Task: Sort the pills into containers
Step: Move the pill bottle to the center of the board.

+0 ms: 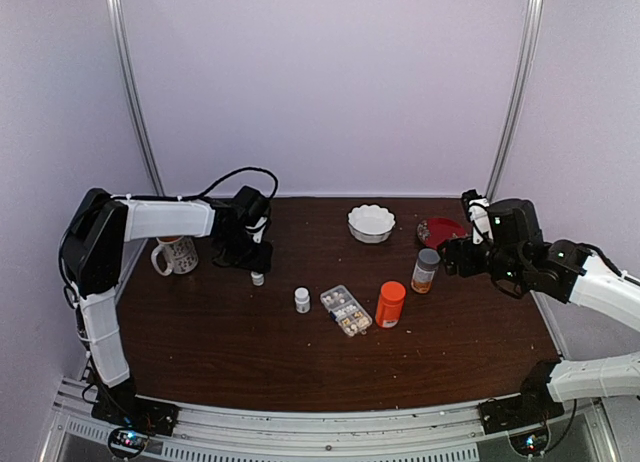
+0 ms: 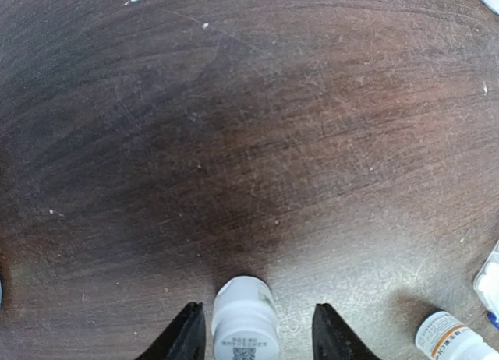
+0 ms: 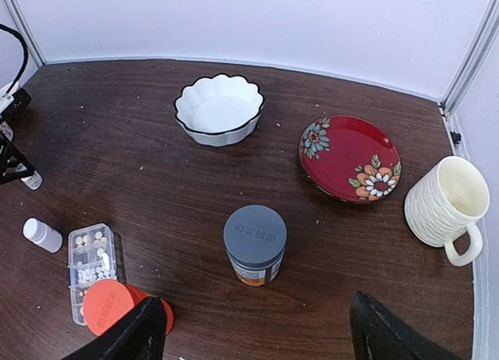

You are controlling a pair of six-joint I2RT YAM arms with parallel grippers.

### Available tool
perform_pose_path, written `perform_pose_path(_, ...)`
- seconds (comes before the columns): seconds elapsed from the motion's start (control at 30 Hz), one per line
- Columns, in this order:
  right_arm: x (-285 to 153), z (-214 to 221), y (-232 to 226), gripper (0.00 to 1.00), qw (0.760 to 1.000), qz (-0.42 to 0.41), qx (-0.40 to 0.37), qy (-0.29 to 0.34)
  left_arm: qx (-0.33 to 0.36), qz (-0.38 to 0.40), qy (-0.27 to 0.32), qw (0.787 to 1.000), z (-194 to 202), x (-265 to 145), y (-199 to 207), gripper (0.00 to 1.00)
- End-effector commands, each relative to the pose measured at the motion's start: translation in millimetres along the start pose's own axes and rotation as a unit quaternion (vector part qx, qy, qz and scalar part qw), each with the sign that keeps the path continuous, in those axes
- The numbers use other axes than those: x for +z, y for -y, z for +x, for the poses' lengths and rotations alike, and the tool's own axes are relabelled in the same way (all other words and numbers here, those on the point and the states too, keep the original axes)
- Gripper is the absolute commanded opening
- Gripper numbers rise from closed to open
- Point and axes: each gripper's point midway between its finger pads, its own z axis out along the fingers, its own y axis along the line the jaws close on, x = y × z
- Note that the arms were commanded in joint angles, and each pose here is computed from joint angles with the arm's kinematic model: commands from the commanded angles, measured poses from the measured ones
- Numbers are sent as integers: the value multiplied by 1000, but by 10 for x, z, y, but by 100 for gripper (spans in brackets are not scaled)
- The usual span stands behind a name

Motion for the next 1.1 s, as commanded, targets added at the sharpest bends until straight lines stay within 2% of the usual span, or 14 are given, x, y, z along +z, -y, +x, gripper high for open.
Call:
perform_pose_path(0.0,-64,-115,69,84,1000,13,11,14,2,9,1,1000,-69,17,17,46)
perform_pose_path(0.13,-83,-109,81,84,1000,12,14,17,3,1,-5,1000,-34,41,-12,43)
perform_pose_path(0.47,-92,-83,65,83,1000,5,16,14,6,-30,-18,999,42,96,-125,45)
perform_pose_path(0.6,-105,-88,62,84,1000,3,18,16,8,-19,-22,1000,49,114,-83,28)
perform_pose_path(0.67,-105,-83,66,83,1000,3,18,15,9,-12,-22,1000,46,108,-41,27)
perform_pose_path(1.07,-90,-16,53,83,1000,-3,19,10,70,65,8,995,-105,-36,944,28)
